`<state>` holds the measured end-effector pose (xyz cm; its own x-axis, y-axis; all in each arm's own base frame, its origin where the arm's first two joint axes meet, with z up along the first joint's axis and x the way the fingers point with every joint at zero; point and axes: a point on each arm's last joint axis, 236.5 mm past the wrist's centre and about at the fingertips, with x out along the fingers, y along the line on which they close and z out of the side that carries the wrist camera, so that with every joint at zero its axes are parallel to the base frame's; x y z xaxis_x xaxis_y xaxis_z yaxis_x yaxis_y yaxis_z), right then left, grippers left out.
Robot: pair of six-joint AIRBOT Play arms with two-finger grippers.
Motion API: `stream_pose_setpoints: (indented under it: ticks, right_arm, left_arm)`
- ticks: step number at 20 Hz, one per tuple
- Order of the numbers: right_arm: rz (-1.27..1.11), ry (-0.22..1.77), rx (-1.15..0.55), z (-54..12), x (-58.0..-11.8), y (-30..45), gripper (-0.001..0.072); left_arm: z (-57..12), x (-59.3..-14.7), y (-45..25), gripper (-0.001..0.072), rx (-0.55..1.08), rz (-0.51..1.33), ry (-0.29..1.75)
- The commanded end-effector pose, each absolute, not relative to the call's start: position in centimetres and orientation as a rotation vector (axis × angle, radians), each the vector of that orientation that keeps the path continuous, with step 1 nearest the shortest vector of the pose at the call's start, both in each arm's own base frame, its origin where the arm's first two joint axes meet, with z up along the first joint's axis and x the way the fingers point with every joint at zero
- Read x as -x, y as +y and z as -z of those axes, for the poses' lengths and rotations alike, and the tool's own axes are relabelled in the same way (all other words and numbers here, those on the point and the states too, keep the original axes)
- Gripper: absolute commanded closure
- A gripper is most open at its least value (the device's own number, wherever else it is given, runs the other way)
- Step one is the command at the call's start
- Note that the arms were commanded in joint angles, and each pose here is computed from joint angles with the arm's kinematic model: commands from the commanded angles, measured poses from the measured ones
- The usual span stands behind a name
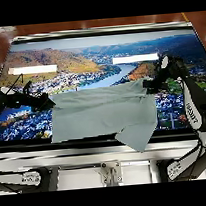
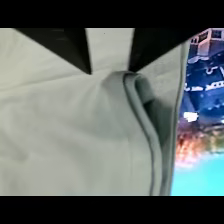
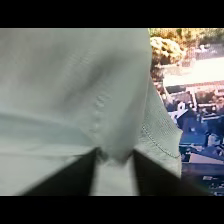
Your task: Fold the shirts.
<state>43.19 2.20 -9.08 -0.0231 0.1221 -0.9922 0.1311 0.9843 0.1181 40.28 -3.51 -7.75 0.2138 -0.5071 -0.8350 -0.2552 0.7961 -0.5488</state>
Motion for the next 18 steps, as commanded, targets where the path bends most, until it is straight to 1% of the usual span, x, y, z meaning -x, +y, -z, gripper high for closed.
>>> stream_pose_setpoints:
  ticks: [1,2,4,5,6,7,8,10,12,14,15,17,18]
  right_arm:
    - [-0.037,1.676,-0.185,8.9,-41.3,2.7,0.0091]
    - [-0.038,1.721,-0.115,8.5,-40.1,1.4,0.0091]
    - [0.034,1.804,0.049,6.6,-37.6,-3.1,0.0091]
    - [0.074,1.827,0.084,5.4,-36.6,-5.1,0.0091]
    - [0.081,1.841,0.059,4.0,-35.5,-6.4,0.0091]
    - [0.095,1.849,-0.01,2.9,-34.5,-7.5,0.0092]
    - [0.097,1.847,-0.11,2.1,-33.4,-8.2,0.0092]
    - [0.076,1.807,-0.322,1.5,-31.5,-8.7,0.0092]
    - [0.057,1.76,-0.476,1.9,-29.6,-8.4,0.0091]
    - [0.003,1.706,-0.562,2.7,-28.4,-6.9,0.0091]
    - [-0.026,1.682,-0.578,3.1,-28.0,-6.0,0.0091]
    - [-0.046,1.652,-0.606,4.0,-27.5,-4.7,0.0091]
    - [-0.044,1.644,-0.622,4.5,-27.3,-4.3,0.0092]
  left_arm:
    - [7.5,-40.4,-3.3,0.0165,0.683,0.194,1.37]
    - [7.2,-39.9,-2.9,0.0164,0.675,0.199,1.39]
    - [6.4,-38.5,-1.2,0.0164,0.647,0.196,1.436]
    - [5.8,-37.4,-0.2,0.0153,0.644,0.191,1.463]
    - [5.4,-35.9,0.7,0.0094,0.633,0.183,1.502]
    - [5.3,-34.1,1.7,0.0088,0.614,0.17,1.551]
    - [5.4,-31.9,2.5,0.0042,0.591,0.163,1.604]
    - [6.2,-28.0,2.7,0.0042,0.614,0.145,1.656]
    - [8.2,-24.5,1.9,0.0041,0.655,0.127,1.677]
    - [9.8,-21.5,1.0,0.0041,0.67,0.143,1.701]
    - [10.1,-20.8,0.4,0.0041,0.693,0.162,1.698]
    - [10.1,-20.7,-1.3,0.0041,0.746,0.234,1.668]
    - [10.3,-21.0,-1.6,0.0042,0.756,0.238,1.651]
